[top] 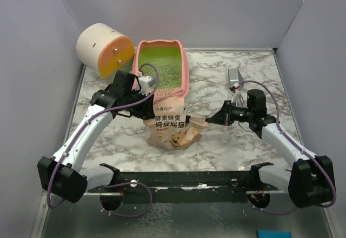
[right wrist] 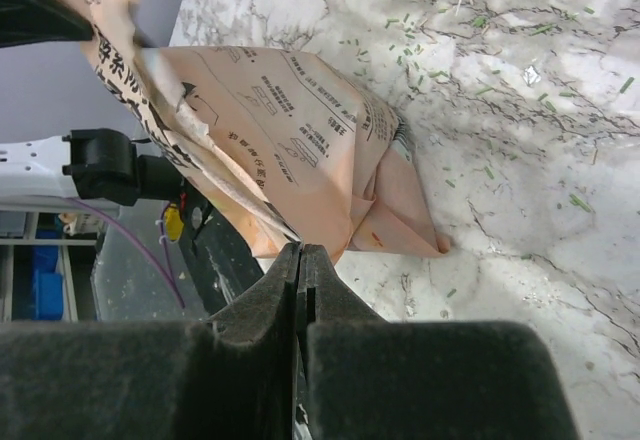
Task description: Fill the litter box with clean litter
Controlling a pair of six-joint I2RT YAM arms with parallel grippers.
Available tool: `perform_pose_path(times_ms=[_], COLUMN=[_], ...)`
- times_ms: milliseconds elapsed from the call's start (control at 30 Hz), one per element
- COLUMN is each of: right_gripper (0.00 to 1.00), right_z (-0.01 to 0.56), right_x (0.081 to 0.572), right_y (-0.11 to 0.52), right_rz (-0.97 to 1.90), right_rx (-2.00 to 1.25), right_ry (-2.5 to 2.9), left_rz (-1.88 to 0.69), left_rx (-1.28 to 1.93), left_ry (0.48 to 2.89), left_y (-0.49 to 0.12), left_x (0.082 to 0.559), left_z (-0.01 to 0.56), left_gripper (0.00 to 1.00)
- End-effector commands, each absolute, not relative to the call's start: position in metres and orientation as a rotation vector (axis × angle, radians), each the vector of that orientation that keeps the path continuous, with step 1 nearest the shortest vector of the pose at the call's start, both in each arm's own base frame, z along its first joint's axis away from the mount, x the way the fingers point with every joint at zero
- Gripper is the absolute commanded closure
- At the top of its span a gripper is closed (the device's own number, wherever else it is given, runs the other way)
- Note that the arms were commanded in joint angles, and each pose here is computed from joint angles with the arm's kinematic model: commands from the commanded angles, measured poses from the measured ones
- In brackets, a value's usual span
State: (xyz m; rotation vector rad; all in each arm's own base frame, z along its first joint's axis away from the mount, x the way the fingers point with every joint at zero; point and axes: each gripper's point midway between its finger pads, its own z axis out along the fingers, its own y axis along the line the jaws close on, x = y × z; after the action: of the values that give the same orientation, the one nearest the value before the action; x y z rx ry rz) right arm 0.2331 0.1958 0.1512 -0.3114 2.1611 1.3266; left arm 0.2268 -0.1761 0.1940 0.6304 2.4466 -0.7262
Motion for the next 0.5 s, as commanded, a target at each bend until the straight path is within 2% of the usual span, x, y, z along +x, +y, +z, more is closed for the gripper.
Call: perform_pose_path(times_ms=[0,67,200,233,333,367,467], right_gripper=[0.99,0.99,0.99,0.99,0.99,0.99,0.99], right_z=[0.144,0.145,0.148,0.149,0.15,0.151,0.152], right_x=[0.237,0.238,0.238,0.238,0.238,0.238,0.238], right_y=[0.187,0.186,0.186,0.186,0.187,0.186,0.187], right_rz=[1.253,1.243,1.229,1.232,1.239,1.238,1.24], right_rx=[-0.32,-0.327,-0.337,-0.339,-0.338,-0.339,-0.345], right_ry=[2.176,2.172,2.158,2.154,2.149,2.148,2.142], left_rz=[-0.567,-0.576,-0.566,-0.602,-0.709,-0.739,-0.827], left_rx=[0.581,0.579,0.562,0.57,0.629,0.665,0.822], left_ry=[2.517,2.497,2.343,2.282,2.116,2.085,2.033], left_y=[-0.154,-0.157,-0.162,-0.168,-0.195,-0.205,-0.243], left_x=[0.236,0.242,0.261,0.263,0.259,0.255,0.237], left_z=[0.191,0.199,0.244,0.259,0.303,0.311,0.317], left_gripper=[0.54,0.55,0.67,0.71,0.96,1.0,1.0])
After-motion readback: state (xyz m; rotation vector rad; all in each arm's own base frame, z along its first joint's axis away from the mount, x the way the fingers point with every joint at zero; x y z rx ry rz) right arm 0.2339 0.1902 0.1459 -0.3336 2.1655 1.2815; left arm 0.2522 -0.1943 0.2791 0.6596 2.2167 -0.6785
